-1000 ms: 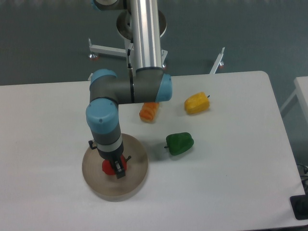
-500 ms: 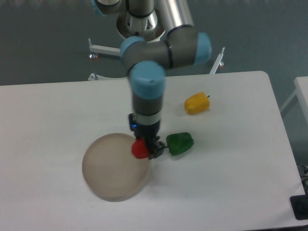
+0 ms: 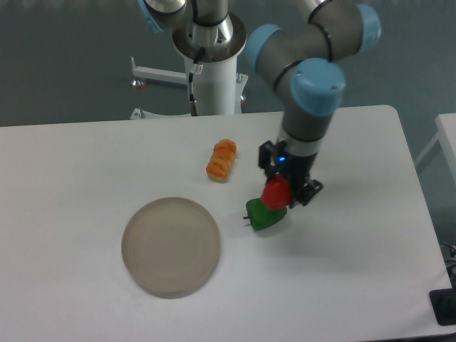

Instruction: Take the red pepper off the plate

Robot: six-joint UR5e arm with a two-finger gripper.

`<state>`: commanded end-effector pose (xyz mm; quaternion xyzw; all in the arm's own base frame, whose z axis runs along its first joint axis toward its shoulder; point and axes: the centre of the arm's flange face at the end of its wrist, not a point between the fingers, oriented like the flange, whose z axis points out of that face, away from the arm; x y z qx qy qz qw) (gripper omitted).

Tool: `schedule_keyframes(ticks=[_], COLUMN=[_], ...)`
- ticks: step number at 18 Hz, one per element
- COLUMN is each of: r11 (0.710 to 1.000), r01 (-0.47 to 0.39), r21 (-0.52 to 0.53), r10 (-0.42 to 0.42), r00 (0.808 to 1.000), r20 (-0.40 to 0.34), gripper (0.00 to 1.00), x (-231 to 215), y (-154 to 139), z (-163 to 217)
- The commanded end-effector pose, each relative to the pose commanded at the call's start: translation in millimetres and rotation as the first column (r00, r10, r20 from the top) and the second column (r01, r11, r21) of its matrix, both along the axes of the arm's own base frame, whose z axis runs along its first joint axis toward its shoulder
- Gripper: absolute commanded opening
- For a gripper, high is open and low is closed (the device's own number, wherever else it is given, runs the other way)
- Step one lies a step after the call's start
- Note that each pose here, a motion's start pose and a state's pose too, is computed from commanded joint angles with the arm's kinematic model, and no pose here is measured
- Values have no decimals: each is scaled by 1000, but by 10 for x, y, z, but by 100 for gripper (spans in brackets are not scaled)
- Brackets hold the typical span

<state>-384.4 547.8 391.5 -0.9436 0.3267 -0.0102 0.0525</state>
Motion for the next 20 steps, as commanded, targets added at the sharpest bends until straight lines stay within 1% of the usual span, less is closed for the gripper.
schedule_keyframes(ticks=[2, 4, 10, 20], r11=[998, 994, 994, 994], r01=[34, 61, 70, 72], r21=[-58, -85, -85, -85], r10=[-35, -65, -73, -75], r00=[999, 997, 997, 997], r20=[-25, -50, -36, -34], gripper=[13, 13, 14, 14], x=[-42, -73, -78, -65], y=[-55, -50, 8, 26], z=[-21, -1, -114, -139])
